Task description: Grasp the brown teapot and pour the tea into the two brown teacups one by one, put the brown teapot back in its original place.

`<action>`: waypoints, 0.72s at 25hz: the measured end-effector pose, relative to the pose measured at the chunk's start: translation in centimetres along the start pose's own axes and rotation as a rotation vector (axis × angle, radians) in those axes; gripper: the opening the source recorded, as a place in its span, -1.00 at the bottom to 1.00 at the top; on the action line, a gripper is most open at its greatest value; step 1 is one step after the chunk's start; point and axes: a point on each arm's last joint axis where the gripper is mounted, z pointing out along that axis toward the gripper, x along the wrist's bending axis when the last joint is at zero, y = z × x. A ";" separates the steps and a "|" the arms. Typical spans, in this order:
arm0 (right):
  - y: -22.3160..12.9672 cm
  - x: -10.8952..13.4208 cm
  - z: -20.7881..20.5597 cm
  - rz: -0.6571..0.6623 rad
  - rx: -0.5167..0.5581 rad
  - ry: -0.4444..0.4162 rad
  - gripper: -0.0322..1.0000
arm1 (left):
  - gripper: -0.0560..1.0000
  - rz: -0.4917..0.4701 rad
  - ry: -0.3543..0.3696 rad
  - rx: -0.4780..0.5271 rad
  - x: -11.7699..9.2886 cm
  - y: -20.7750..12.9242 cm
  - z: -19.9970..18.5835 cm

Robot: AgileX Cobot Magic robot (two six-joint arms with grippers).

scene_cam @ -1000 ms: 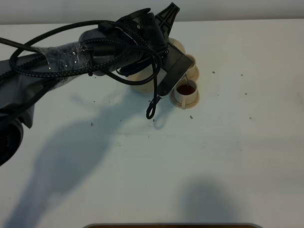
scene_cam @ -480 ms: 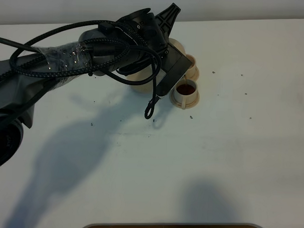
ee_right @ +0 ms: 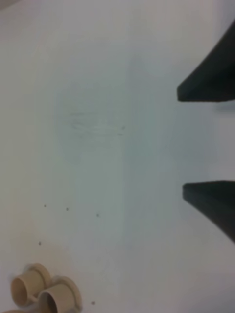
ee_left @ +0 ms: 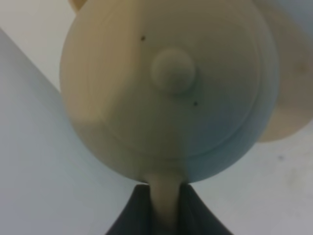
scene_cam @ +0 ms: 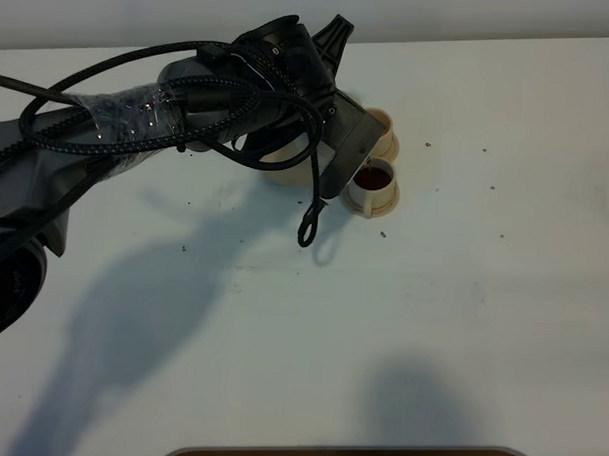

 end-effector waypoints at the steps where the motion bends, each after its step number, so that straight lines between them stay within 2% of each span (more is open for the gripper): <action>1: 0.0 0.0 0.0 0.000 0.000 0.000 -0.16 | -0.70 -0.011 -0.003 -0.003 0.0 0.0 0.0; 8: 0.0 0.0 0.0 -0.002 0.000 0.000 -0.16 | -0.70 -0.050 -0.048 0.018 -0.4 -0.2 -0.1; 12: 0.0 0.0 0.0 -0.002 0.000 0.000 -0.16 | -0.70 -0.071 -0.048 0.022 -0.3 -0.4 -0.3; 18: 0.0 0.0 0.0 -0.001 0.000 0.000 -0.16 | -0.70 -0.128 -0.066 -0.011 -0.5 -0.1 -0.3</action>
